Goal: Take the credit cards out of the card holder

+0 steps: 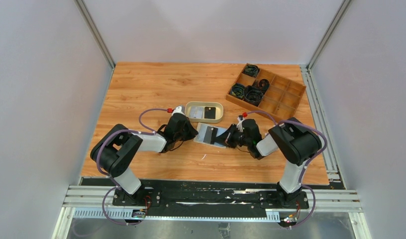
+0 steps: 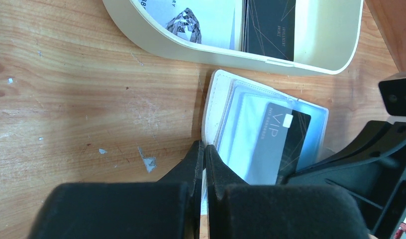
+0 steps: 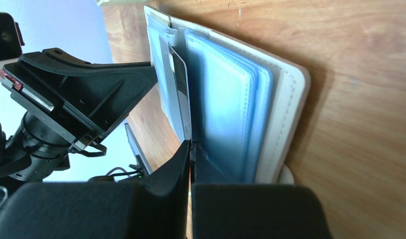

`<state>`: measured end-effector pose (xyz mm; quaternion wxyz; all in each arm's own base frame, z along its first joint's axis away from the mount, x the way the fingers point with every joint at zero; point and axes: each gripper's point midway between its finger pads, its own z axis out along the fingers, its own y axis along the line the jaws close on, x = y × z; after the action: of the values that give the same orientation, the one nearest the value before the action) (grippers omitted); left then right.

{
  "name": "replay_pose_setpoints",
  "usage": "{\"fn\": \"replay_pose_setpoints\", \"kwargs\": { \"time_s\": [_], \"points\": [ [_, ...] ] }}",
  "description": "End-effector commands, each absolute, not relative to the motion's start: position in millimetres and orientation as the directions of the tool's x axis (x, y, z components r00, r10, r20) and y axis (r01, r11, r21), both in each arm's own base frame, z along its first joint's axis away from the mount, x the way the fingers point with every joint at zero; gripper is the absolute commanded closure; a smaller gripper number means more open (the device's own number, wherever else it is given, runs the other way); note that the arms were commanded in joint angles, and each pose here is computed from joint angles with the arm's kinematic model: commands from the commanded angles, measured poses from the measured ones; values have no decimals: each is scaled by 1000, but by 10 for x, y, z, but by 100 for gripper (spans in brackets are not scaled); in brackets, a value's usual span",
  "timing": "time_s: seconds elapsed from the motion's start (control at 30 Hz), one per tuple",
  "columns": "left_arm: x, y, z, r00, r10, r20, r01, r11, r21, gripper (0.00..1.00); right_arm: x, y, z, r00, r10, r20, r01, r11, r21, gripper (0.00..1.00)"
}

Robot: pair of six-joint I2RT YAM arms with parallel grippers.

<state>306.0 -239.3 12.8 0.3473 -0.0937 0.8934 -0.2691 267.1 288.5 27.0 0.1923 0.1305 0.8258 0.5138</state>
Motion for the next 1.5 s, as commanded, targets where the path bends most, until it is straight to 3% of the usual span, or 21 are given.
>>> {"fn": "replay_pose_setpoints", "kwargs": {
  "time_s": [0.0,0.47,0.9,1.47],
  "points": [
    [2158,-1759,-759,-922,-175,-346,-90,964,-250,100,2541,2605,50,-895,397,-203,62,561,825,100],
    [2186,-1761,-725,-919,-174,-354,-88,965,-246,100,2530,2224,343,-884,330,-332,-10,695,719,100],
    [2201,-1773,-696,-916,-177,-360,-87,964,-252,100,2865,2346,1191,-832,189,-522,-250,712,656,100],
    [2109,-1691,-676,-908,-201,-368,-108,960,-259,100,3859,2863,1162,-835,166,-524,-289,678,676,100]
  ]
}}
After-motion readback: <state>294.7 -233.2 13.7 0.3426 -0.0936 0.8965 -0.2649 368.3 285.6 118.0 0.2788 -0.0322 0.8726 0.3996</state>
